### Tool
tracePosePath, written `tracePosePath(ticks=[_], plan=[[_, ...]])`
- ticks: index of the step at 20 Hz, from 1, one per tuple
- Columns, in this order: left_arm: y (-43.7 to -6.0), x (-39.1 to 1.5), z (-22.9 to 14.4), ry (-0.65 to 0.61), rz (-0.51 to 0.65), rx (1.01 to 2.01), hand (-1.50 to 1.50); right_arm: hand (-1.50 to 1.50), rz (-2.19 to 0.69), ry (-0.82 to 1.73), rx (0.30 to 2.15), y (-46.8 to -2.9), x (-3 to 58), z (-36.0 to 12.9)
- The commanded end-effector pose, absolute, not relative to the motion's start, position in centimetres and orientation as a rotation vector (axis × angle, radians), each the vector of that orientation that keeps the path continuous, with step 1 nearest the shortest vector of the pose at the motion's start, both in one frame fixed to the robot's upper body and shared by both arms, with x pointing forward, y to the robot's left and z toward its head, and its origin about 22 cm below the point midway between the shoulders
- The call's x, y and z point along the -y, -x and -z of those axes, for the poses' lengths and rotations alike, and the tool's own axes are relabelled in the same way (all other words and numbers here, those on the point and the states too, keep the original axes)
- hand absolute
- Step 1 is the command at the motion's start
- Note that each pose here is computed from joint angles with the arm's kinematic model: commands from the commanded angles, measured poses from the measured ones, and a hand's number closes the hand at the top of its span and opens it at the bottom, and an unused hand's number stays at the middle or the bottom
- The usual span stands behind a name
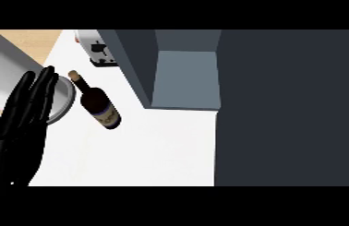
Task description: Pick up the wine, place it into the cabinet and close the cabinet
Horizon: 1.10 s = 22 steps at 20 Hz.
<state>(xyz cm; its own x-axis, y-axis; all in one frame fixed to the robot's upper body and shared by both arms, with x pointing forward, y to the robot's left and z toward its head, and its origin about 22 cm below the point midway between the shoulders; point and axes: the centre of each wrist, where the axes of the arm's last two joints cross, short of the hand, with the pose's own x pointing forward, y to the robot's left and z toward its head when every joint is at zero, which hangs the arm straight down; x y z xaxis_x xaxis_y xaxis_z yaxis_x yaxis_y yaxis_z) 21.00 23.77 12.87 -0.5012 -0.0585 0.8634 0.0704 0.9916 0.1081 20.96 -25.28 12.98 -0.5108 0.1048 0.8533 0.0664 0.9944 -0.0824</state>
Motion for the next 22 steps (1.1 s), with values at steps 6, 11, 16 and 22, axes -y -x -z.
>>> tracePosePath(ticks=[6,11,16,22], plan=[[-23.9,-29.3,-14.6,-0.074,0.127,2.022,-1.5,-1.5,-0.114,0.037,2.098,-15.4,23.9,-12.7],[-22.4,-28.1,-14.7,0.133,-0.069,1.858,-1.5,-1.5,-0.278,-0.2,1.996,-15.3,21.6,-15.5],[-20.7,-25.9,-18.6,0.137,-0.05,1.883,-1.5,-1.5,-0.269,-0.194,1.994,-13.5,22.6,-19.4],[-20.9,-24.7,-19.9,0.136,-0.076,1.848,-1.5,-1.5,-0.275,-0.212,1.995,-13.7,22.2,-22.4]])
